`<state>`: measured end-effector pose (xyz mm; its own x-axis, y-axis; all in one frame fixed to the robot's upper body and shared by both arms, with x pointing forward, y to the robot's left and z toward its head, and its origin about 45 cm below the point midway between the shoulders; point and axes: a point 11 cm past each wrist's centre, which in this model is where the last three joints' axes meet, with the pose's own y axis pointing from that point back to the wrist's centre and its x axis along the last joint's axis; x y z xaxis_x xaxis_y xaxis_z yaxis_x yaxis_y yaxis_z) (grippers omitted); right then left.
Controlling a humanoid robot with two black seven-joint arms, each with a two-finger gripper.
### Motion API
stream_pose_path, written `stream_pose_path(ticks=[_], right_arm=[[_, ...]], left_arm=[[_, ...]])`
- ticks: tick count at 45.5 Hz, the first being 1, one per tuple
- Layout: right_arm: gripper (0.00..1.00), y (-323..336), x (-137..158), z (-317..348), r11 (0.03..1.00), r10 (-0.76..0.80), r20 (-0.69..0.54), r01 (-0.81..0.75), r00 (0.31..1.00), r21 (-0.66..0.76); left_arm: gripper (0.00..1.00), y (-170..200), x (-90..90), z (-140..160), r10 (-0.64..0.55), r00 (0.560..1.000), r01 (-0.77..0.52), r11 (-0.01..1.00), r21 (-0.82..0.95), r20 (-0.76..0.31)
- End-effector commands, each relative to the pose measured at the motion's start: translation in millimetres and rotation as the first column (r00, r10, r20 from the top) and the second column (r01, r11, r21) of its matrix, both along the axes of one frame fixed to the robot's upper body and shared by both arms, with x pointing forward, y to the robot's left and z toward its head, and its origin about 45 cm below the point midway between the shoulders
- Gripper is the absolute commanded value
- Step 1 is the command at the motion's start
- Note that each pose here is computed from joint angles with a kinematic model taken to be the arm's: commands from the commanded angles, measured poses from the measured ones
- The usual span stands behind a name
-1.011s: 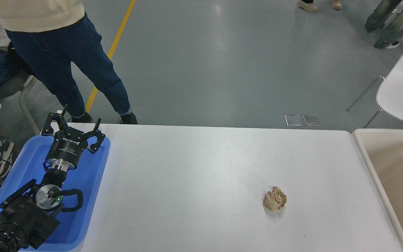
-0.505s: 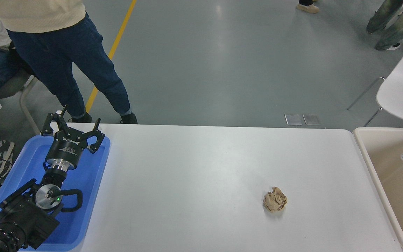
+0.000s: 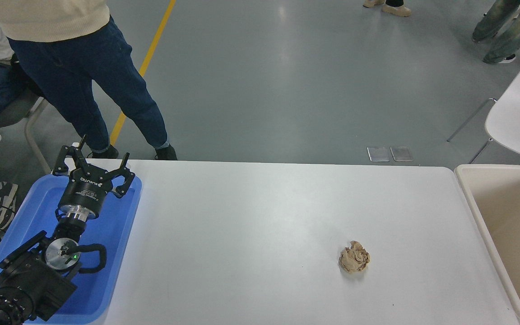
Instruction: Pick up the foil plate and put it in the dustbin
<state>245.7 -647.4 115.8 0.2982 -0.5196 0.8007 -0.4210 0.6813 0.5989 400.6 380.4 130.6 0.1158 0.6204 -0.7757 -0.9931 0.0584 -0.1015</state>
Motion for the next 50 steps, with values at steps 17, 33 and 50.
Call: stream_pose_path(ticks=[17,33,50], right_arm=[[0.99,1,0,-1,0.997,-0.009,0.054,0.013,0.998,-0.077],[1.00,29,-6,11,0.992,0.071,-0.056,-0.065,0.996,0.109],[1.00,100,3,56,0.910,0.293,-0.129,-0.235,0.947,0.343]], left_arm=[[1.00,0,0.0,0,-0.001,1.000,0.001,1.000,0.000,-0.001],[1.00,0,0.0,0,0.000,1.000,0.000,1.000,-0.001,0.000],[1.00,-1,0.6,0,-0.003,1.000,0.003,1.000,-0.001,0.000]])
